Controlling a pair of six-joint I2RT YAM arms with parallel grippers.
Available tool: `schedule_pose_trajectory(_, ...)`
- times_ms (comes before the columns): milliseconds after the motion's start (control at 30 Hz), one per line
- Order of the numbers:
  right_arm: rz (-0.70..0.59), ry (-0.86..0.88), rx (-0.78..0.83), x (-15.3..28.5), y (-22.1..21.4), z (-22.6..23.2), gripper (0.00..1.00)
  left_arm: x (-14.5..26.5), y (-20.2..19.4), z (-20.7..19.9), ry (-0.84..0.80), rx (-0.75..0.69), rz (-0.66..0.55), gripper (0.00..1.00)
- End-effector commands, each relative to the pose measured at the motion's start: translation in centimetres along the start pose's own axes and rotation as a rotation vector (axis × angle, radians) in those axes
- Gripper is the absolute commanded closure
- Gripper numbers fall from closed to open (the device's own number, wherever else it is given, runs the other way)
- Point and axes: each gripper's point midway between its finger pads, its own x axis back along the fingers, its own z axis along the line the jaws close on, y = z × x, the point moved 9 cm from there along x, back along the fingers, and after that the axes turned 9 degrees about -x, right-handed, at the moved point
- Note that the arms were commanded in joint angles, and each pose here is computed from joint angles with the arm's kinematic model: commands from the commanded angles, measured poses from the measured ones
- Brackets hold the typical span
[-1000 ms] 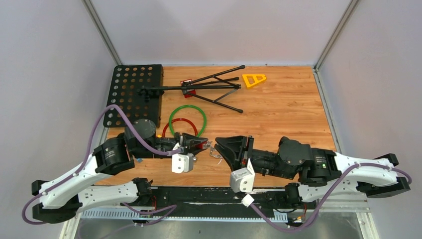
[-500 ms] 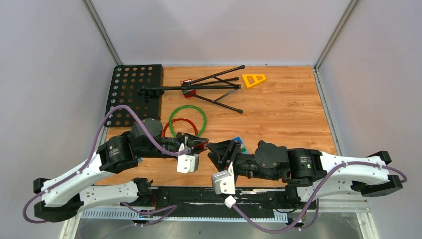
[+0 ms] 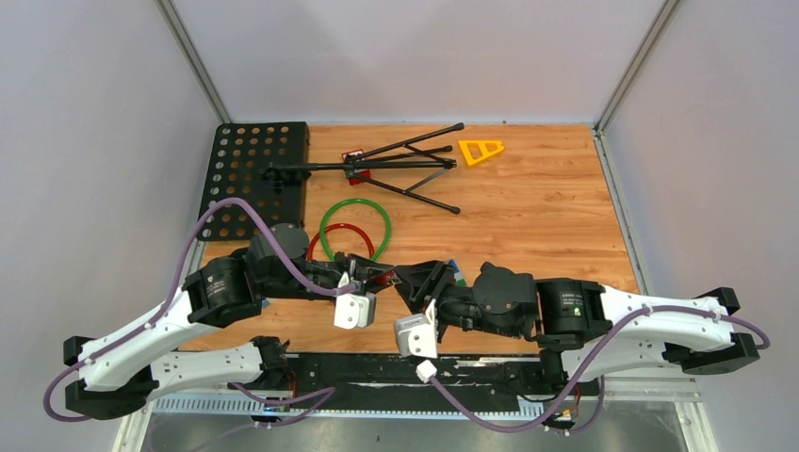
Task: Lock with the key
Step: Lock the lock.
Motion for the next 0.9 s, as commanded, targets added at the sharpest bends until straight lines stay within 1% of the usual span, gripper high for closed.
schedule_pose_trajectory(0, -0.007, -0.049, -0.006, -0.16, 0.41, -1.23, 0.69, 0.74, 1.58, 1.40, 0.045, -0.026, -0.064, 1.00)
schedule_pose_trajectory(267, -0.015, -0.036, -0.007, -0.66, 0.34, -1.13, 0.68, 0.77, 1.77, 1.55, 0.049, -0.026, -0.073, 1.00)
schedule_pose_trajectory(567, -0.031, -0.012, -0.028, -0.78, 0.43, -0.79, 0.73, 0.78, 1.75, 1.52, 0.050, -0.025, -0.074, 1.00)
schedule_pose_trajectory(700, -0.034, -0.001, -0.030, -0.93, 0.42, -0.61, 0.69, 0.70, 1.75, 1.50, 0.050, -0.022, -0.076, 1.00)
schedule_pose_trajectory(867, -0.027, 0.009, -0.027, -1.14, 0.26, -0.40, 0.69, 0.64, 1.72, 1.55, 0.055, -0.021, -0.075, 1.00)
